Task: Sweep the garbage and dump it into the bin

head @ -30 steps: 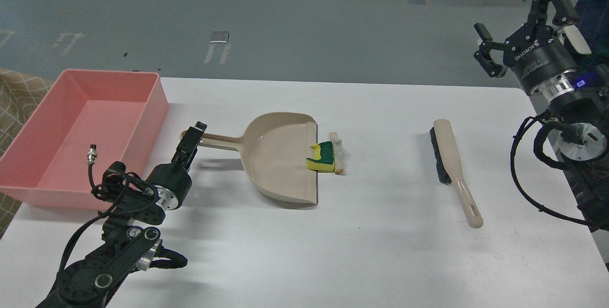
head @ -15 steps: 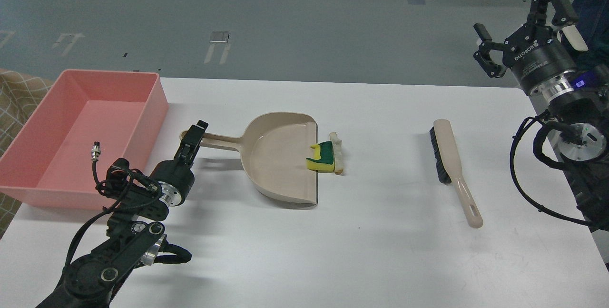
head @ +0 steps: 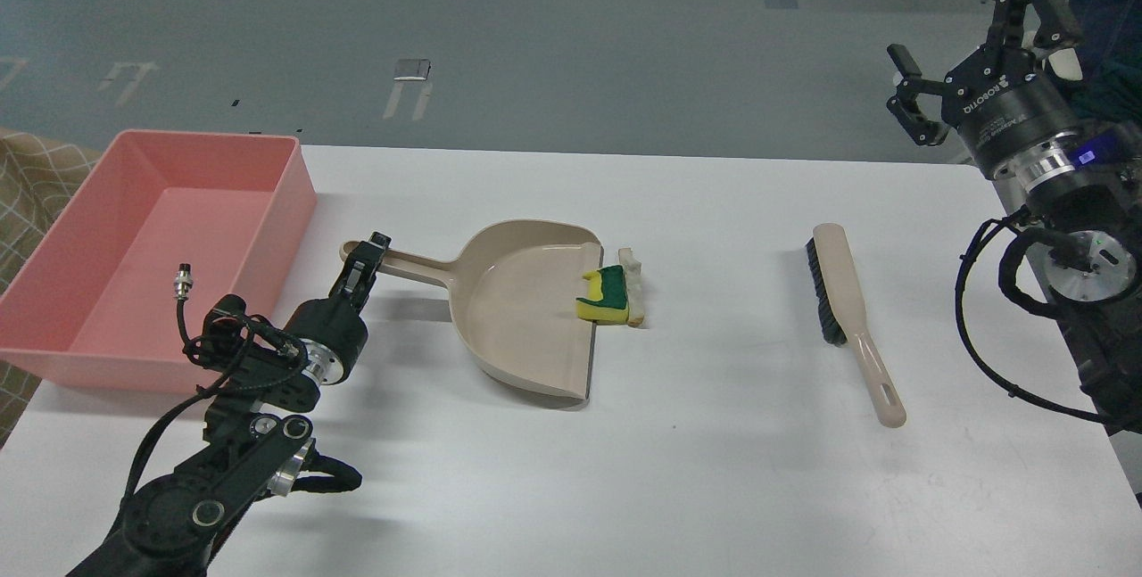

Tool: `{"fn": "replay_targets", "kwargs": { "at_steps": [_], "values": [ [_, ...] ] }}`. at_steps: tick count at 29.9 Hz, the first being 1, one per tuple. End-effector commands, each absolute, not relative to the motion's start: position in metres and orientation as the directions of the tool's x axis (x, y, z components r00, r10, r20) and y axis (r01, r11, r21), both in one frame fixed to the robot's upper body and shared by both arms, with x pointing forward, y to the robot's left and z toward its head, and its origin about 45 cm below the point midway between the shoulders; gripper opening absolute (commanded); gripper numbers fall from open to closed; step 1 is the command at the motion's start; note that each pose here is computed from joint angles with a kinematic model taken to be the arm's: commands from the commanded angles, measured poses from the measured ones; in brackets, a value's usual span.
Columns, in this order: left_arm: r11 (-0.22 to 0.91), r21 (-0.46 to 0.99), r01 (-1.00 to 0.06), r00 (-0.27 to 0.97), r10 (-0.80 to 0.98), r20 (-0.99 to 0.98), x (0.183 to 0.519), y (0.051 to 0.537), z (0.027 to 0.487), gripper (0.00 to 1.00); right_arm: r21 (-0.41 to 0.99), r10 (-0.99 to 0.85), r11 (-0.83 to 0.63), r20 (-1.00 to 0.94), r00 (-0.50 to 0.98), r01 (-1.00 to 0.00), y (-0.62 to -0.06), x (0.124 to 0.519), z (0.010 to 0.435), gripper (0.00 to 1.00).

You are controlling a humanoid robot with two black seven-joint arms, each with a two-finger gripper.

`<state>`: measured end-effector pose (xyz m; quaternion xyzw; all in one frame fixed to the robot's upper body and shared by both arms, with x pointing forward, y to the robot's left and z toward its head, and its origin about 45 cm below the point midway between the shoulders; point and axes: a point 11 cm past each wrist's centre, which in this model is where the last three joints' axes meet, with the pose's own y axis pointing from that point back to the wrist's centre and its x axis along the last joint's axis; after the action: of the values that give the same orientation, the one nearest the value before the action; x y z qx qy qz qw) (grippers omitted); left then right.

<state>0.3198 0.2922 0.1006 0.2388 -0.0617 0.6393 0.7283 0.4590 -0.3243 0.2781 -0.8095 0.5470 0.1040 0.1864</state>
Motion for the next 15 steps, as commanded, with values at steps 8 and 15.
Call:
{"fn": "replay_targets", "kwargs": {
  "at_steps": [8, 15],
  "values": [
    [0.000, 0.210, -0.978, 0.092, 0.901, 0.424, 0.326, 0.298, 0.110, 0.00, -0.190, -0.851, -0.335, -0.360, 0.383, -0.923, -0.327, 0.459, 0.282, 1.00],
    [-0.021, 0.189, -0.982, 0.064, 0.898, 0.436, 0.327, 0.301, 0.113, 0.00, -0.170, -0.871, -0.369, -0.282, 0.404, -0.914, -0.337, 0.453, 0.292, 1.00]
  ]
}}
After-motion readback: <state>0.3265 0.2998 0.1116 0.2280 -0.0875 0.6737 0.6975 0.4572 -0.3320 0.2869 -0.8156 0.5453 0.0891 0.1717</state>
